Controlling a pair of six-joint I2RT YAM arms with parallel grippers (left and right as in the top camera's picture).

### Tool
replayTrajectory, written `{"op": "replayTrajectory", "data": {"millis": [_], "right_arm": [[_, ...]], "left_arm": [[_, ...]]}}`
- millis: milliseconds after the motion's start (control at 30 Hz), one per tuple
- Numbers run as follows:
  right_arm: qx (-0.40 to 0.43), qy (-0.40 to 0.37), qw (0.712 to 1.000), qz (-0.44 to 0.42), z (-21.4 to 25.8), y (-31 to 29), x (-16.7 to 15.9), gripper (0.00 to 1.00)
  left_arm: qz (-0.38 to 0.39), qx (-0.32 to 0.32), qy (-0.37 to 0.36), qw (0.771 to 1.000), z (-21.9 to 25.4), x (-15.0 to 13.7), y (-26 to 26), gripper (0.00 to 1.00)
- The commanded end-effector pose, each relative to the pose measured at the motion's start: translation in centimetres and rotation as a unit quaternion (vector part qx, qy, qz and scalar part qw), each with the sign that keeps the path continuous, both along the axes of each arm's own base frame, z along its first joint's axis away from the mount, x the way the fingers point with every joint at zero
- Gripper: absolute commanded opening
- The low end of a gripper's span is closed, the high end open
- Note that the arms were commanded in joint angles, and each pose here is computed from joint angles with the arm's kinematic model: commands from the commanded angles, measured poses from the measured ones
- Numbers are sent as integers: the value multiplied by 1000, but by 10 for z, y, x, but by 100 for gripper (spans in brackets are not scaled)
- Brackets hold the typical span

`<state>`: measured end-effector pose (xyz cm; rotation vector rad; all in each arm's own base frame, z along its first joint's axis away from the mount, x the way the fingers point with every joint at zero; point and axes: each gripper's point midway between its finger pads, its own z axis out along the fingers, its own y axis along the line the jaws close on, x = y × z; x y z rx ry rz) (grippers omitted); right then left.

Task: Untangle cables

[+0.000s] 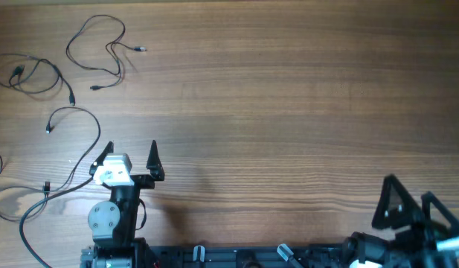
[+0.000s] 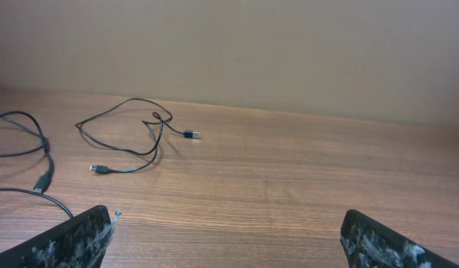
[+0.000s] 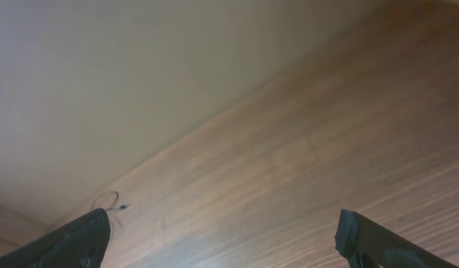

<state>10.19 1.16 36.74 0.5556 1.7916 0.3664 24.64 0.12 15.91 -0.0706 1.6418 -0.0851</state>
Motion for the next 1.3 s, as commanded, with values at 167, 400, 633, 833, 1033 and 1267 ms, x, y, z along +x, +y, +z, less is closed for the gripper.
{"op": "replayTrajectory", "data": {"millis": [167, 400, 633, 833, 1033, 1267], "right_arm": [[-44, -133, 989, -46, 14, 4, -72, 100], [-55, -156, 983, -80, 9, -2, -96, 100], [-126, -174, 973, -89, 17, -21, -46, 100], [-131, -209, 965, -85, -9, -44, 43, 100], [-113, -228, 965, -67, -63, -52, 100, 100], [-63, -211, 975, -28, -117, -45, 126, 100]], "left_arm": [[-8, 9, 2, 1000, -3, 0, -3, 100], [-8, 9, 2, 1000, -3, 0, -3, 100], [-8, 9, 2, 1000, -3, 0, -3, 100], [-8, 9, 2, 1000, -3, 0, -3, 100], [-8, 9, 2, 1000, -3, 0, -3, 100], [-8, 9, 2, 1000, -3, 0, -3, 100]]}}
